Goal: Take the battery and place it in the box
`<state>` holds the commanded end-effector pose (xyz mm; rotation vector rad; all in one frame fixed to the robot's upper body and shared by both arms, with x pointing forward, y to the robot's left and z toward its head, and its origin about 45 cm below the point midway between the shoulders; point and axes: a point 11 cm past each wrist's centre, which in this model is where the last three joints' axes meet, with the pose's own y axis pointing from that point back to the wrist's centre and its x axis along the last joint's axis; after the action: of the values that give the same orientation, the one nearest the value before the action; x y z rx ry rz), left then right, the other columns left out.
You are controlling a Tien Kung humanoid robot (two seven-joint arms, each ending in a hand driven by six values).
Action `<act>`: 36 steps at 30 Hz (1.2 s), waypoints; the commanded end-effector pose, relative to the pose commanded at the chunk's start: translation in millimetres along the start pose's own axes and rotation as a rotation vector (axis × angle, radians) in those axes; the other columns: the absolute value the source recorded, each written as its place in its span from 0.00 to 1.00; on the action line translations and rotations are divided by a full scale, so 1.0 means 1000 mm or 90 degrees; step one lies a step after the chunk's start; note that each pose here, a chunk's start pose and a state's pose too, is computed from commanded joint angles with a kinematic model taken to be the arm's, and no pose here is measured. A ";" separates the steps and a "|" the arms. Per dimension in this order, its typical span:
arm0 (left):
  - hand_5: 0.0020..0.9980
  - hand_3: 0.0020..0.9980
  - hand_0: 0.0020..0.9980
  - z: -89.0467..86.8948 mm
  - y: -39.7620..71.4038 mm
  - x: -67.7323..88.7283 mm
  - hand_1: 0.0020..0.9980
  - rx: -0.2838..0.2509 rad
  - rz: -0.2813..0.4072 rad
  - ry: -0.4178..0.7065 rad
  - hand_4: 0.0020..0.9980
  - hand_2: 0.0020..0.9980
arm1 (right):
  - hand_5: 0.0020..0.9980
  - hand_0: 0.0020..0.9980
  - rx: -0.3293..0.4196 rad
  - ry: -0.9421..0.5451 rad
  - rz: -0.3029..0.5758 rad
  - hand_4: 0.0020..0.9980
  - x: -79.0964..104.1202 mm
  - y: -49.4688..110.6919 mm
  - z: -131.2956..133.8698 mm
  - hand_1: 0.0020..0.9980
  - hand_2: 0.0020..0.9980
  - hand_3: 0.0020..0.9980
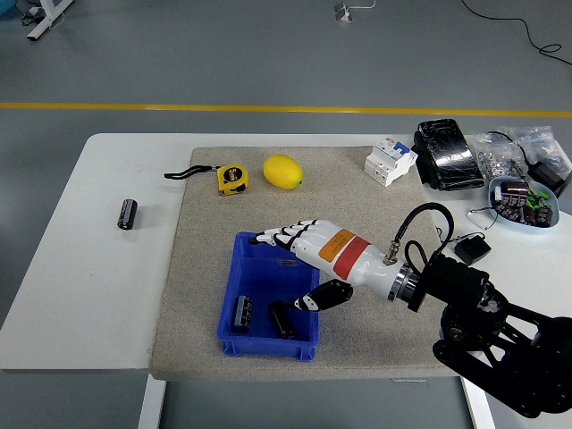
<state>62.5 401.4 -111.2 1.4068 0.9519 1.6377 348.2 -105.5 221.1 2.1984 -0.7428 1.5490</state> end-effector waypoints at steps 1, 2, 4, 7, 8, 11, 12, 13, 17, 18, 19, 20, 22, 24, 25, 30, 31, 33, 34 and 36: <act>0.82 0.73 0.72 0.000 0.000 0.000 0.63 0.000 0.000 0.001 0.69 0.67 | 0.19 0.70 -0.017 -0.003 0.008 0.92 0.002 0.002 0.007 0.76 0.90 0.90; 0.82 0.73 0.72 0.000 0.000 -0.001 0.63 0.000 -0.001 0.003 0.69 0.67 | 0.19 0.70 -0.033 -0.006 0.017 0.92 0.004 0.005 0.013 0.76 0.90 0.90; 0.82 0.73 0.72 0.000 0.000 -0.001 0.63 0.000 -0.001 0.004 0.69 0.67 | 0.19 0.70 -0.062 -0.012 0.035 0.92 0.010 0.010 0.026 0.76 0.90 0.90; 0.82 0.73 0.72 0.001 0.000 -0.001 0.63 -0.001 -0.001 0.004 0.69 0.67 | 0.22 0.70 -0.105 -0.026 0.073 0.94 0.025 0.021 0.046 0.75 0.89 0.89; 0.82 0.73 0.72 0.001 0.000 -0.002 0.63 -0.001 -0.001 0.003 0.69 0.67 | 0.22 0.70 -0.114 -0.034 0.086 0.94 0.030 0.024 0.050 0.75 0.89 0.89; 0.82 0.73 0.72 0.001 0.000 -0.002 0.63 -0.001 -0.001 0.004 0.69 0.67 | 0.22 0.70 -0.144 -0.071 0.133 0.94 0.045 0.037 0.064 0.75 0.89 0.89; 0.82 0.73 0.72 0.001 0.001 -0.003 0.62 -0.001 -0.002 0.004 0.69 0.67 | 0.22 0.70 -0.155 -0.086 0.149 0.95 0.048 0.043 0.070 0.74 0.88 0.88; 0.82 0.73 0.72 0.001 0.001 -0.003 0.62 -0.001 -0.002 0.004 0.69 0.67 | 0.22 0.70 -0.166 -0.102 0.166 0.95 0.053 0.048 0.075 0.74 0.88 0.88; 0.82 0.73 0.72 0.001 0.001 -0.005 0.62 -0.001 -0.003 0.006 0.69 0.67 | 0.22 0.70 -0.211 -0.181 0.233 0.95 0.062 0.071 0.098 0.74 0.88 0.88; 0.82 0.73 0.72 0.001 0.001 -0.005 0.62 -0.001 -0.003 0.006 0.69 0.67 | 0.23 0.69 -0.220 -0.200 0.247 0.95 0.062 0.075 0.102 0.73 0.85 0.86; 0.82 0.73 0.72 0.001 0.001 -0.005 0.62 -0.001 -0.003 0.006 0.69 0.67 | 0.23 0.69 -0.229 -0.221 0.260 0.95 0.062 0.079 0.106 0.73 0.85 0.86; 0.82 0.73 0.72 0.002 0.001 -0.005 0.62 -0.001 -0.004 0.005 0.69 0.67 | 0.23 0.69 -0.243 -0.247 0.277 0.95 0.062 0.085 0.111 0.73 0.85 0.86; 0.82 0.73 0.72 0.002 0.001 -0.005 0.62 -0.001 -0.004 0.005 0.69 0.67 | 0.23 0.69 -0.266 -0.282 0.306 0.95 0.062 0.094 0.120 0.73 0.85 0.86; 0.82 0.73 0.72 0.001 0.001 -0.005 0.63 -0.001 -0.005 0.005 0.69 0.67 | 0.24 0.68 -0.281 -0.303 0.328 0.96 0.061 0.101 0.125 0.73 0.86 0.85; 0.82 0.73 0.72 0.002 0.001 -0.005 0.63 -0.002 -0.005 0.005 0.69 0.67 | 0.24 0.68 -0.287 -0.317 0.340 0.96 0.060 0.105 0.128 0.73 0.86 0.85; 0.82 0.73 0.72 0.003 0.001 -0.006 0.62 -0.003 -0.006 0.004 0.69 0.67 | 0.25 0.67 -0.318 -0.396 0.401 0.96 0.055 0.120 0.139 0.72 0.85 0.84; 0.82 0.73 0.72 0.003 0.001 -0.006 0.62 -0.003 -0.006 0.004 0.69 0.67 | 0.25 0.67 -0.323 -0.407 0.409 0.96 0.053 0.122 0.141 0.72 0.85 0.84; 0.82 0.73 0.72 0.003 0.001 -0.007 0.62 -0.002 -0.006 0.004 0.69 0.67 | 0.25 0.67 -0.330 -0.418 0.413 0.96 0.049 0.124 0.142 0.72 0.85 0.84; 0.82 0.73 0.72 0.003 0.001 -0.007 0.62 -0.001 -0.006 0.003 0.69 0.67 | 0.25 0.67 -0.333 -0.423 0.413 0.96 0.046 0.125 0.142 0.72 0.85 0.84; 0.82 0.73 0.72 0.002 0.001 -0.007 0.63 0.001 -0.005 0.001 0.68 0.68 | 0.26 0.67 -0.339 -0.434 0.413 0.96 0.039 0.126 0.142 0.71 0.83 0.84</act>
<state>65.0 394.9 -112.6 1.4004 0.9585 1.6333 390.6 -294.4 207.4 2.1297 -1.9586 0.6066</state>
